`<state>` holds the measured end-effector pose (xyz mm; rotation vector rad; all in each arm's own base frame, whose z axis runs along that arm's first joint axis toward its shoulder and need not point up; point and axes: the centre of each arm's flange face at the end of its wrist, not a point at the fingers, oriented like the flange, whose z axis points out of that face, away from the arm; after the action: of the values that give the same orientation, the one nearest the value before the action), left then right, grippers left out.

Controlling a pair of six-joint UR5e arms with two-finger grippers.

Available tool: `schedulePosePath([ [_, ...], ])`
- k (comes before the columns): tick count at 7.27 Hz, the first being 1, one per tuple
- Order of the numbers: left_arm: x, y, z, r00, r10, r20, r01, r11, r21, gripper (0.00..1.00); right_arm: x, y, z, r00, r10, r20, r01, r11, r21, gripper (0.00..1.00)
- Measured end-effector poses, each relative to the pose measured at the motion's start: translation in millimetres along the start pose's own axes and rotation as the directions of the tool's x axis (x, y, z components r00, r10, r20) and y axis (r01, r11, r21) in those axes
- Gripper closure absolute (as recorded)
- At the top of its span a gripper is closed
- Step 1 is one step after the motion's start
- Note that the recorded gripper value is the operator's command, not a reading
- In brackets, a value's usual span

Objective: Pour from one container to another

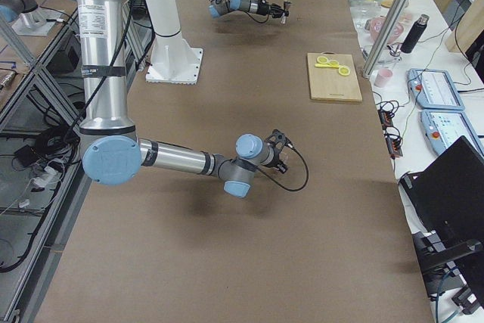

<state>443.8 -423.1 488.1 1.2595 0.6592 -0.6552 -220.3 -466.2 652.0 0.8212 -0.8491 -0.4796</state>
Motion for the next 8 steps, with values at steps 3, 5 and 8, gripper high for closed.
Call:
schedulePosePath([
  [3, -7.7, 9.1, 4.1, 1.0, 0.018, 0.024, -0.018, 1.0, 0.023, 1.0, -0.5, 0.4, -0.6, 1.0, 0.007, 0.004, -0.007, 1.0, 0.002, 0.0],
  [5, -8.2, 11.7, 5.7, 0.999, 0.012, 0.033, -0.013, 0.999, 0.029, 1.0, -1.8, -0.3, -3.1, 1.0, 0.008, 0.009, -0.008, 1.0, 0.004, 0.0],
  [8, -6.5, 16.2, 8.4, 0.999, 0.0, 0.053, -0.001, 1.0, 0.023, 1.0, -1.4, 6.8, -13.1, 1.0, 0.011, 0.018, -0.011, 1.0, -0.002, 0.0],
])
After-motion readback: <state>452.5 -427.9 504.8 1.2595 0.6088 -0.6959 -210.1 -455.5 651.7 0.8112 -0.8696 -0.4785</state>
